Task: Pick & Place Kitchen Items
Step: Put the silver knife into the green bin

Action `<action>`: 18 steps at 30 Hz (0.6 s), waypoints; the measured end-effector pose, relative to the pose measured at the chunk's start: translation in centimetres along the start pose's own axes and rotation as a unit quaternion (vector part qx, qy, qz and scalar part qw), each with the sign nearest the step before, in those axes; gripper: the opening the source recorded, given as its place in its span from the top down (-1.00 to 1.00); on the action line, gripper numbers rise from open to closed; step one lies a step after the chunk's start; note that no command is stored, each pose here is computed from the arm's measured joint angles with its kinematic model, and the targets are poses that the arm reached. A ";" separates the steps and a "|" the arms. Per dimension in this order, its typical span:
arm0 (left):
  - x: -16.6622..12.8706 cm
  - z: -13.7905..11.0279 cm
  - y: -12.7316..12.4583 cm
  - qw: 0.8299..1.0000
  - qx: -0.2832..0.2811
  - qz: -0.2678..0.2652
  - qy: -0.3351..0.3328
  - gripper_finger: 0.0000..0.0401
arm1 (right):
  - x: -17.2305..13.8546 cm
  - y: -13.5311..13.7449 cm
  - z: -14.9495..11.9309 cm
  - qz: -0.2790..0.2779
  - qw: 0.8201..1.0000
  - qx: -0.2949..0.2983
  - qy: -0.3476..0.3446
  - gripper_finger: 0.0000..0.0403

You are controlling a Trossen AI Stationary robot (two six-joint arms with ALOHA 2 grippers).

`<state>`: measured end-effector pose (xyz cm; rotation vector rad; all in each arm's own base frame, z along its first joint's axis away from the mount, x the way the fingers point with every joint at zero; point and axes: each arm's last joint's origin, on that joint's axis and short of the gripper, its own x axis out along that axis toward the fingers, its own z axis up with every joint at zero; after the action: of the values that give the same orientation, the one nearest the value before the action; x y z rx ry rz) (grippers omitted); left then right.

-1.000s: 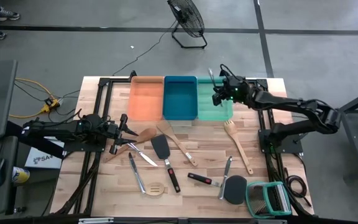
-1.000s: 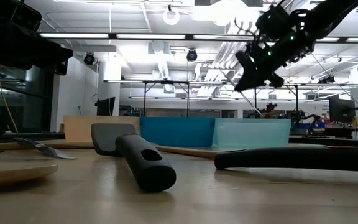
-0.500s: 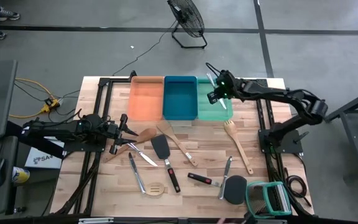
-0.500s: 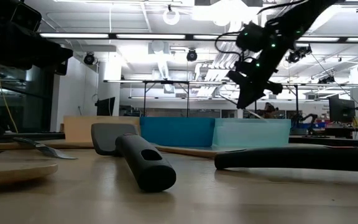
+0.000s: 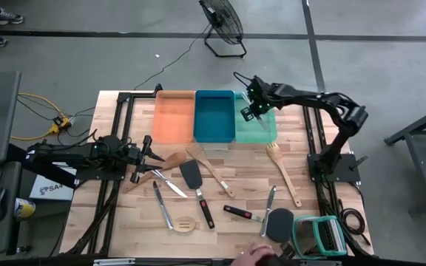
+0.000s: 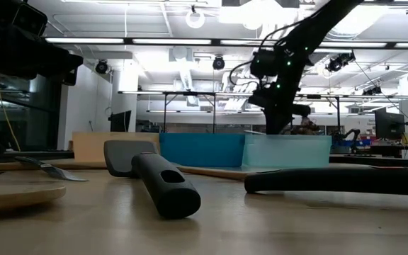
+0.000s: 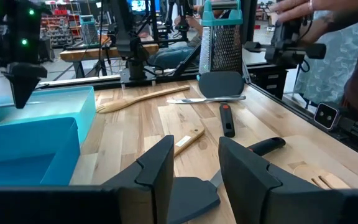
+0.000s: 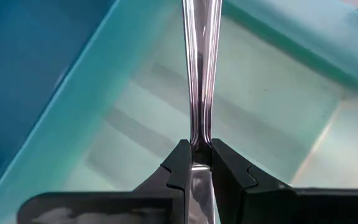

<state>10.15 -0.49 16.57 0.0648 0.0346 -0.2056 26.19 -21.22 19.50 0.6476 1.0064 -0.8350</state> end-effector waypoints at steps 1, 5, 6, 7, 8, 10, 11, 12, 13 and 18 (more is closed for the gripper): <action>0.0 0.0 0.0 1.000 0.000 0.000 0.000 0.38 | 0.3 0.0 0.0 0.003 1.000 0.000 0.005 0.84; 0.0 0.0 0.0 1.000 0.000 0.000 0.000 0.38 | 1.2 -0.3 0.0 0.001 1.000 -0.003 0.018 0.84; 0.0 0.0 0.0 1.000 0.000 0.000 0.000 0.38 | 1.5 -0.3 0.0 0.002 1.000 -0.005 0.023 0.84; 0.0 0.0 0.0 1.000 0.000 0.000 0.000 0.38 | 1.7 -0.3 -0.1 0.002 1.000 -0.005 0.027 0.84; 0.0 0.0 0.0 1.000 0.000 0.000 0.000 0.38 | 2.0 -0.3 -0.1 0.000 1.000 -0.005 0.031 0.84; 0.0 0.0 0.0 1.000 0.000 0.000 0.000 0.38 | 2.5 -0.3 -0.3 -0.001 0.999 -0.006 0.039 0.84; 0.0 0.0 0.0 1.000 0.000 0.000 0.000 0.38 | 2.7 -0.3 -0.3 -0.001 0.999 -0.006 0.042 0.84; 0.0 0.0 0.0 1.000 0.000 0.000 0.000 0.38 | 2.9 -0.3 -0.4 -0.001 0.999 -0.006 0.045 0.84; 0.0 0.0 0.0 1.000 0.000 0.000 0.000 0.38 | 3.1 -0.3 -0.4 -0.002 0.999 -0.006 0.047 0.84; 0.0 0.0 0.0 1.000 0.000 0.000 0.000 0.38 | 4.0 -0.3 -0.5 -0.004 0.999 -0.005 0.052 0.84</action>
<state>10.16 -0.49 16.56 0.0647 0.0347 -0.2054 26.84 -22.21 15.69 0.6843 1.1075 -0.8081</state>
